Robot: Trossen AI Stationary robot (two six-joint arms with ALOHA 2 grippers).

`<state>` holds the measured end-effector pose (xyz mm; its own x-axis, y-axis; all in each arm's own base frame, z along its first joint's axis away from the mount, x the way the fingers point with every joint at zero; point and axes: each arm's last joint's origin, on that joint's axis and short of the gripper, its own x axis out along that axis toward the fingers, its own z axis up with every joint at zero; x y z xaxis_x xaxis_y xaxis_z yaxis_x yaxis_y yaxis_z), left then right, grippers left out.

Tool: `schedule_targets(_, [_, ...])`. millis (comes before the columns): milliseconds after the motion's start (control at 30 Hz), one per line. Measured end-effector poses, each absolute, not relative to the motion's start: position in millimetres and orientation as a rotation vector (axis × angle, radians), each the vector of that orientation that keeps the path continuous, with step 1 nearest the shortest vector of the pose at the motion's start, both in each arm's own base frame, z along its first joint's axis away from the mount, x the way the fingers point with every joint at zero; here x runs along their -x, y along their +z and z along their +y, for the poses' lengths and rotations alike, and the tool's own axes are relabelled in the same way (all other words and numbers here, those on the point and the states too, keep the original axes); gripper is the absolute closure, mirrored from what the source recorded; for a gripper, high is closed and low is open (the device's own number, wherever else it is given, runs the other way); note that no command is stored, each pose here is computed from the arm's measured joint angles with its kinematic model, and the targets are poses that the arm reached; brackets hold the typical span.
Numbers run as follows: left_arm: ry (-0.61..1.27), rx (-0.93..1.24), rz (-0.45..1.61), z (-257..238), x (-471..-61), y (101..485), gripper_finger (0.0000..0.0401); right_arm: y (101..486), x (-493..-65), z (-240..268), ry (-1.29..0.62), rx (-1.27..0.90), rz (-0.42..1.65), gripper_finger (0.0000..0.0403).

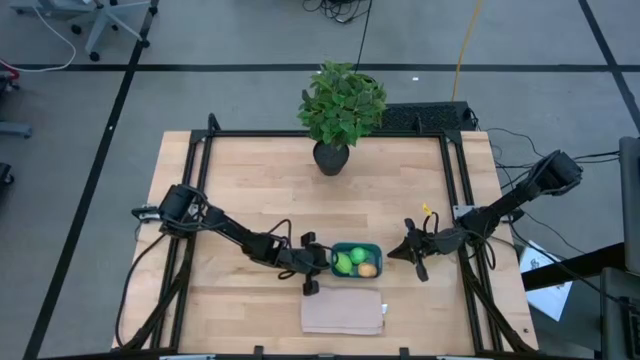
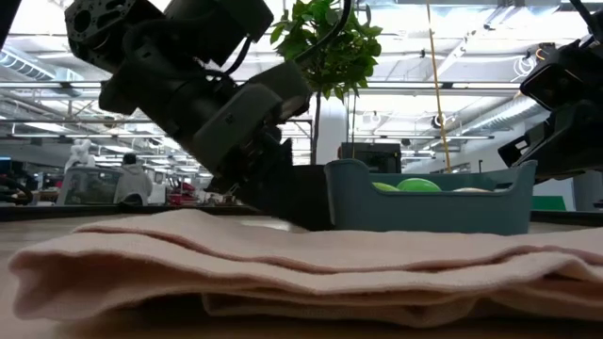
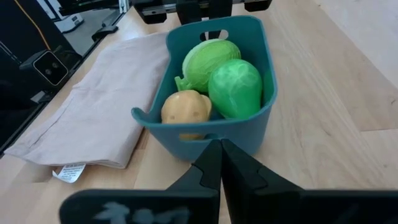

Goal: Pick and placing Produce into tupperware
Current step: Adjust the blue bin, then return to Home Position

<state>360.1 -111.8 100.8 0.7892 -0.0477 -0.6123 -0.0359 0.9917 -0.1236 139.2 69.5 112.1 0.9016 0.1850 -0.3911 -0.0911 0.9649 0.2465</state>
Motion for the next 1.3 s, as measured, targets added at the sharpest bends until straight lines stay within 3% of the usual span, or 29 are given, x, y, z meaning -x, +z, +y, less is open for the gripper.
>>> schedule_targets(833, [0.017,0.038,0.765,-112,-354,106,0.0401,117,-139,70,0.157,-0.214,0.384,0.0403])
schedule_targets(1133, [0.101,-0.151,0.768,-108,-326,162,0.0401,131,-135,63,0.159,-0.173,0.308,0.0403])
schedule_targets(1300, [0.1,-0.208,0.648,-90,-318,198,0.0401,136,-136,48,0.082,-0.165,0.282,0.0403])
